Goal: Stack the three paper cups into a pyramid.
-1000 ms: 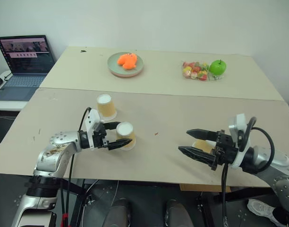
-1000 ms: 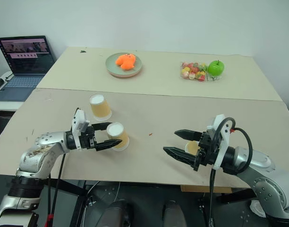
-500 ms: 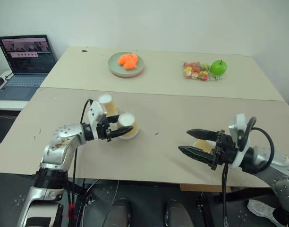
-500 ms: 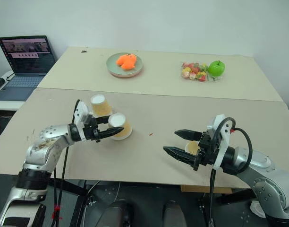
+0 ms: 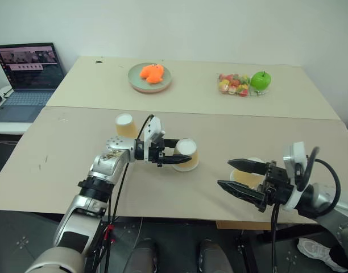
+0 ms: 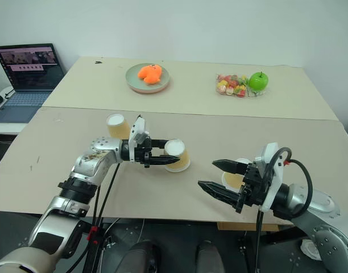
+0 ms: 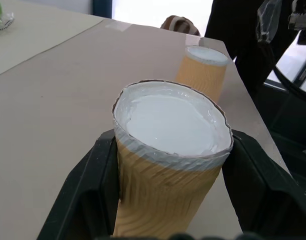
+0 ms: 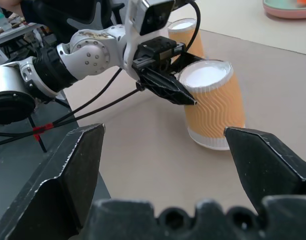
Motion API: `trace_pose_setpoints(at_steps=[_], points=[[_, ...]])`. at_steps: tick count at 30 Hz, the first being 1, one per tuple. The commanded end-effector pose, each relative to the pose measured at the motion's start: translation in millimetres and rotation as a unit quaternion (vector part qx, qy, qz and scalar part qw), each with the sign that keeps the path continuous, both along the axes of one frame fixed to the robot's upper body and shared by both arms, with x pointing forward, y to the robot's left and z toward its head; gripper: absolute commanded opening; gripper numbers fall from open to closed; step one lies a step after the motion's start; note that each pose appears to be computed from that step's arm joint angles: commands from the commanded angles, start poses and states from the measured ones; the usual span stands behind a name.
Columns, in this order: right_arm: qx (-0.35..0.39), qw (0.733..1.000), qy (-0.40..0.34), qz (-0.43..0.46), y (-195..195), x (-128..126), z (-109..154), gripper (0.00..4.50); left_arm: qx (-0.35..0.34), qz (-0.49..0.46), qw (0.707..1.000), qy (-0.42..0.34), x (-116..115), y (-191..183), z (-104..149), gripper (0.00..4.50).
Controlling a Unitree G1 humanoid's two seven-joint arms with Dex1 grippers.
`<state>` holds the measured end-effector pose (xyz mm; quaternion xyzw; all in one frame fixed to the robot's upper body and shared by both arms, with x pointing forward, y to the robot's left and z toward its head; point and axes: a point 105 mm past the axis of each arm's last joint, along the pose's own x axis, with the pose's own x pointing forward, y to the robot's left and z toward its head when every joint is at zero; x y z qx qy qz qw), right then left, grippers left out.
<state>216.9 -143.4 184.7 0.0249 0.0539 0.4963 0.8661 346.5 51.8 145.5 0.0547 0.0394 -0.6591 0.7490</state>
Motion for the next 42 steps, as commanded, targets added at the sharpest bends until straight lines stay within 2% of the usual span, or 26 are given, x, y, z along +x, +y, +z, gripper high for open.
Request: trace_pose_setpoints(at_steps=[1,12,14,15,17,18,21,25,29,33,36,42], points=[[0.004,0.999,-0.031,-0.01,0,-5,13,4.5,-0.005,-0.013,1.0,-0.023,8,-10,10,2.85],[0.008,0.999,-0.035,-0.03,-3,-6,14,4.5,-0.016,-0.017,0.999,-0.025,19,-33,7,2.85],[0.005,0.999,-0.034,-0.032,-3,-6,14,4.5,-0.015,-0.016,1.0,-0.006,21,-31,5,3.43],[0.005,0.999,-0.034,-0.032,-3,-6,13,4.5,-0.015,-0.012,1.0,-0.007,22,-31,5,3.57],[0.007,0.999,-0.034,-0.032,-2,-6,14,4.5,-0.013,0.01,1.0,-0.023,28,-29,6,4.3],[0.007,0.999,-0.033,-0.032,-2,-6,13,4.5,-0.014,0.022,0.999,-0.032,31,-28,8,4.41],[0.008,0.999,-0.032,-0.03,-2,-5,13,4.5,-0.045,0.039,0.997,-0.042,34,-23,19,4.41],[0.009,0.999,-0.032,-0.024,-1,-3,14,4.5,-0.097,0.057,0.99,-0.08,27,-12,51,4.41],[0.009,0.999,-0.026,-0.017,-1,-4,14,4.5,-0.16,0.066,0.98,-0.096,0,3,91,4.41],[0.002,1.0,-0.026,-0.013,-1,-1,13,4.5,-0.183,0.076,0.977,-0.08,-27,16,109,4.41],[-0.01,0.999,-0.043,-0.03,-3,9,13,4.5,-0.173,0.115,0.975,-0.085,-33,29,109,4.41],[-0.015,0.996,-0.07,-0.044,-1,24,16,4.5,-0.152,0.214,0.961,-0.086,-26,61,97,4.41]])
